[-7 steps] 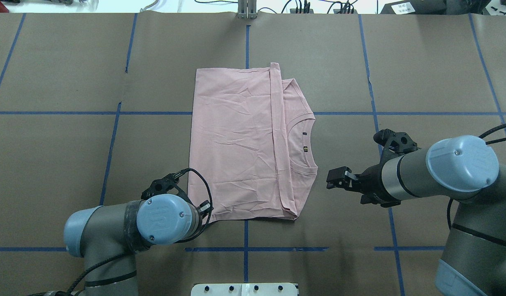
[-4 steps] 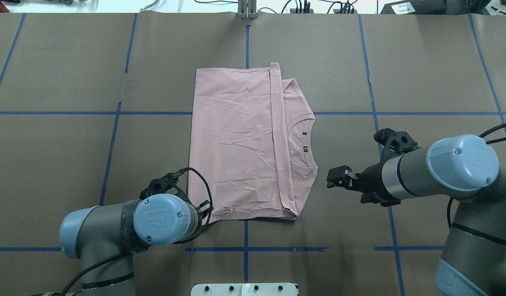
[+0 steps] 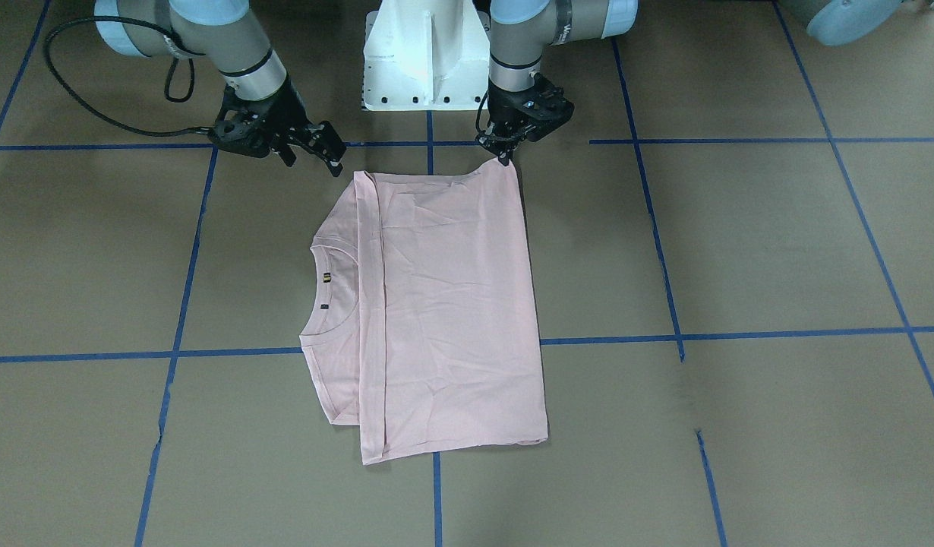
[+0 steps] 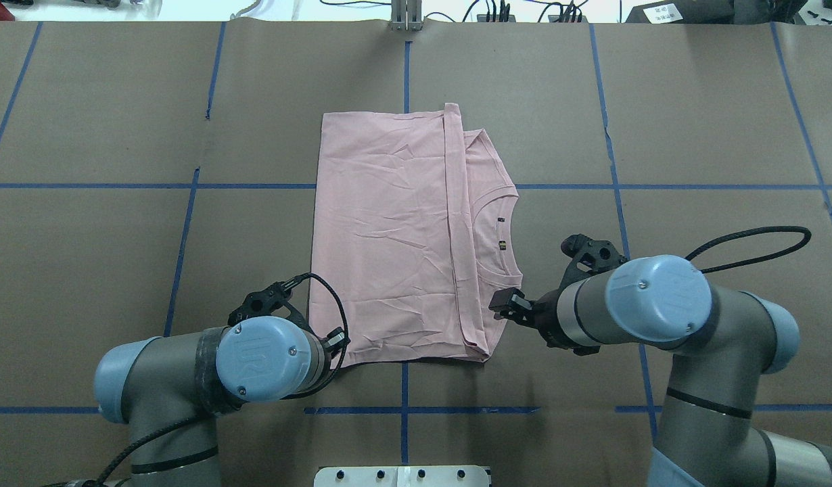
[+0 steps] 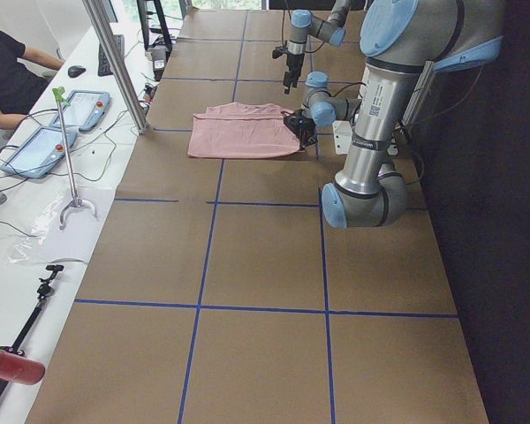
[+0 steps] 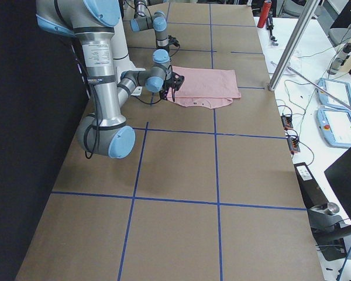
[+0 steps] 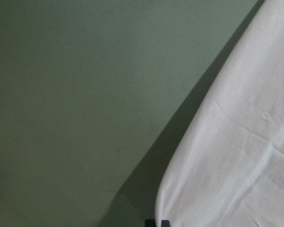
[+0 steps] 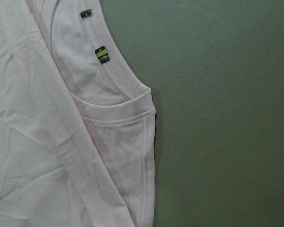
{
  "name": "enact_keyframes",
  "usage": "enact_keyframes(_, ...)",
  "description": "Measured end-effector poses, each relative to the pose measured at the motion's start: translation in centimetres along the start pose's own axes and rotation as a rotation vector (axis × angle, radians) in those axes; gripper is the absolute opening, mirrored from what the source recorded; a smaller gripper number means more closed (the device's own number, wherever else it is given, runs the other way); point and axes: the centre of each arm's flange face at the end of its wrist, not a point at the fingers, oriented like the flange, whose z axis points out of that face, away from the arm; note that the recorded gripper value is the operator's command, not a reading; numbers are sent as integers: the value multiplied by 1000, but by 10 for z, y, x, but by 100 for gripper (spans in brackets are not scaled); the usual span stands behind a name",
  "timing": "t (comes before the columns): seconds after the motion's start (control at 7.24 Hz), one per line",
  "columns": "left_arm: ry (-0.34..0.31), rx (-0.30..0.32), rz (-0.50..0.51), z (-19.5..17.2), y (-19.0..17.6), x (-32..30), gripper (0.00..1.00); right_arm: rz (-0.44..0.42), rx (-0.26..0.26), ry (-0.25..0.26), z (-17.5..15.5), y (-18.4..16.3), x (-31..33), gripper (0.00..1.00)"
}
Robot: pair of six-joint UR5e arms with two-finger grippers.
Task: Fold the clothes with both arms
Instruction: 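Lower the right gripper to the shirt's near edge beside the left gripper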
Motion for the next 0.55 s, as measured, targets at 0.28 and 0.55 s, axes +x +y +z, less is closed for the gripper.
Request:
enact_keyframes(0.28, 2, 0, -1, -1, -1, 1, 0, 101, 14, 103, 23, 22, -33, 100)
enact_keyframes(0.55, 2, 0, -1, -1, 0, 1, 0, 161, 21, 133, 46, 26, -43, 100)
